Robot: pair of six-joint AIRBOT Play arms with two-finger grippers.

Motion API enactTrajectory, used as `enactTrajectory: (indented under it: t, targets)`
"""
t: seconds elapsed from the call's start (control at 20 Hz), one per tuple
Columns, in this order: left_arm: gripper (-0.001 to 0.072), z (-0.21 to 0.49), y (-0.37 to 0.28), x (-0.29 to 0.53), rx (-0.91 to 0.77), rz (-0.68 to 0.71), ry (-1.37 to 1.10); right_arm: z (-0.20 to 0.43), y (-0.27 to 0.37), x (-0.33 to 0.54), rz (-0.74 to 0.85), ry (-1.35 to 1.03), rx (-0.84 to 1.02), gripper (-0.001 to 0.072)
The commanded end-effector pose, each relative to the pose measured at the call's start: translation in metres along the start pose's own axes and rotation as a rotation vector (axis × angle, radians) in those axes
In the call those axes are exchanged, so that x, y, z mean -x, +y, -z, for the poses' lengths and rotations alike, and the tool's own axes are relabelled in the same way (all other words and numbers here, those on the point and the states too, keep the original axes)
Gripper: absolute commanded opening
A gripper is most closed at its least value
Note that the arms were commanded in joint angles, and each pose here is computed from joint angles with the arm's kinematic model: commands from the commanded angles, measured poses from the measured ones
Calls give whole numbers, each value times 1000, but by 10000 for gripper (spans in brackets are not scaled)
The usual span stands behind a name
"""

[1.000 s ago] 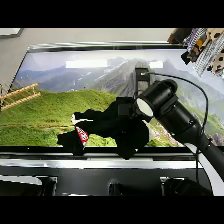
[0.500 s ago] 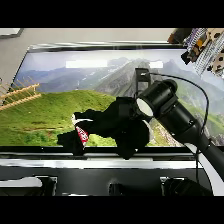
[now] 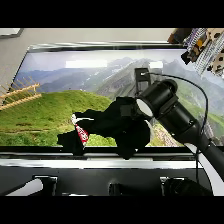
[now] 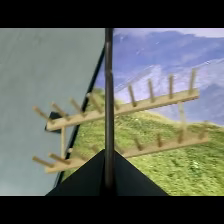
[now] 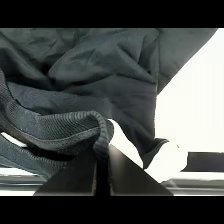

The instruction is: Fold the clothes and pants, and hang the long-sleeved shirts on hangers.

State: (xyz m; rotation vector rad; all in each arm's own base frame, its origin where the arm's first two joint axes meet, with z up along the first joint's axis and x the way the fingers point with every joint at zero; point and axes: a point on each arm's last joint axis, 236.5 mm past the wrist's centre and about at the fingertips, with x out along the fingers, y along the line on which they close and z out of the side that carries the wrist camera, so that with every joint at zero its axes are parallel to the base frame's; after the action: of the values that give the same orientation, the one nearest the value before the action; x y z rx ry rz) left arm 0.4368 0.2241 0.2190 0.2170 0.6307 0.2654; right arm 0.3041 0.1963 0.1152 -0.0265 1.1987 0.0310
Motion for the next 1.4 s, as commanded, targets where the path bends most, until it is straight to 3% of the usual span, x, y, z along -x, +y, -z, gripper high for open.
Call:
enactTrajectory:
  t: [0.0, 0.25, 0.45, 0.55, 0.9, 1.35]
  targets:
    - [19, -16, -99, 39, -177, 226, -81, -7, -7, 0, 31, -27, 48, 47]
    - [20, 66, -258, 134, -328, 834, -42, -14, -19, 1, 86, -55, 95, 47]
    - [22, 128, -300, 189, -430, 1037, 76, -18, -21, 1, 94, -70, 96, 47]
    - [22, 151, -306, 209, -461, 1097, 120, -17, -22, 1, 98, -69, 96, 47]
    - [24, 185, -314, 236, -467, 1115, 98, -15, -35, -6, 176, -44, 57, 47]
    - [23, 171, -330, 255, -429, 1211, -2, -4, -70, -5, 343, 11, 22, 46]
